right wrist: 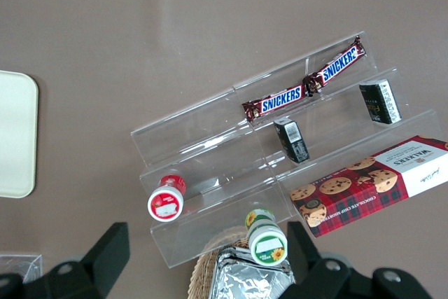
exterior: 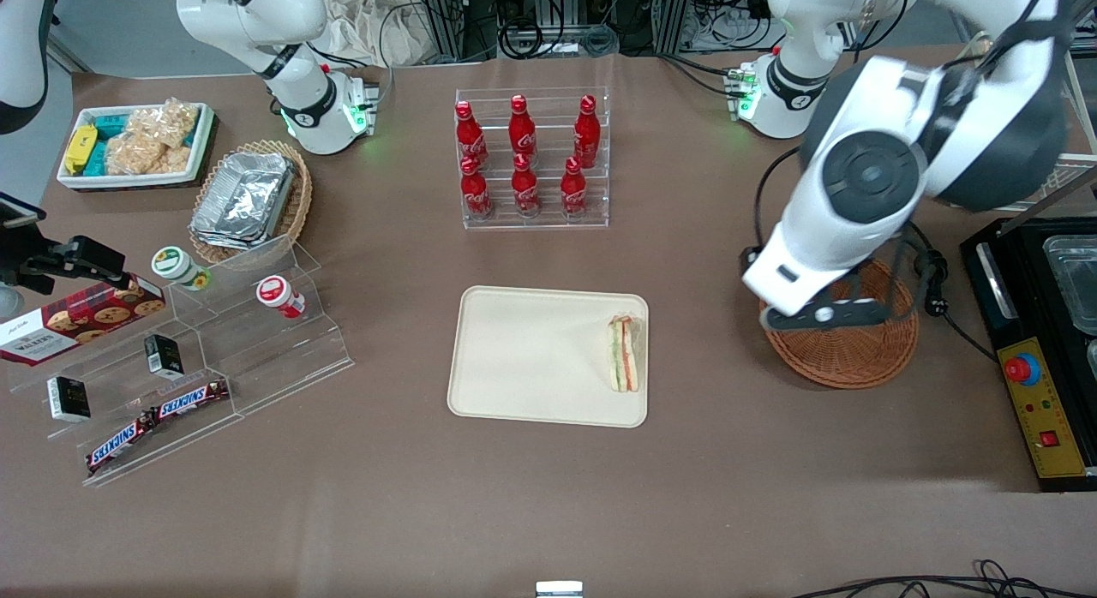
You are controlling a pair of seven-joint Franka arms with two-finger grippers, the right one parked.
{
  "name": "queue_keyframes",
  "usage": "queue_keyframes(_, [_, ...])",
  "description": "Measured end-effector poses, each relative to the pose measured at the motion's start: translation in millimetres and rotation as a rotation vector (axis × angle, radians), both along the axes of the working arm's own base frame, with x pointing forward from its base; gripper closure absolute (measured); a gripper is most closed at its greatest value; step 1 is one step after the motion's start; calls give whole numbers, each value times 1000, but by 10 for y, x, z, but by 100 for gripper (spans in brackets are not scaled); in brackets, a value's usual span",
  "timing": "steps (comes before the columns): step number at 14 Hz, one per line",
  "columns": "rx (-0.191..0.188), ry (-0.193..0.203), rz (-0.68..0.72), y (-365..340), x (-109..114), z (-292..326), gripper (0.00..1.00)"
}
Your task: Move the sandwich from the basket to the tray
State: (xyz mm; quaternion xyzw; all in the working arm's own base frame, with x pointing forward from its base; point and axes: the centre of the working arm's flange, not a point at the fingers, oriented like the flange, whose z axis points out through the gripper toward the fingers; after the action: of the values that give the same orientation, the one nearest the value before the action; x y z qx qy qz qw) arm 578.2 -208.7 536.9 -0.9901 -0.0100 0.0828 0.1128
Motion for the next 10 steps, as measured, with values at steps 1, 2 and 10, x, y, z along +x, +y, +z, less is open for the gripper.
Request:
queue_keyframes(1, [5, -7, 19, 159, -1, 102, 1])
queue_keyframes(2, [3, -10, 15, 332, 12, 187, 1])
queue_keyframes(10, [-31, 26, -10, 945, 68, 290, 0])
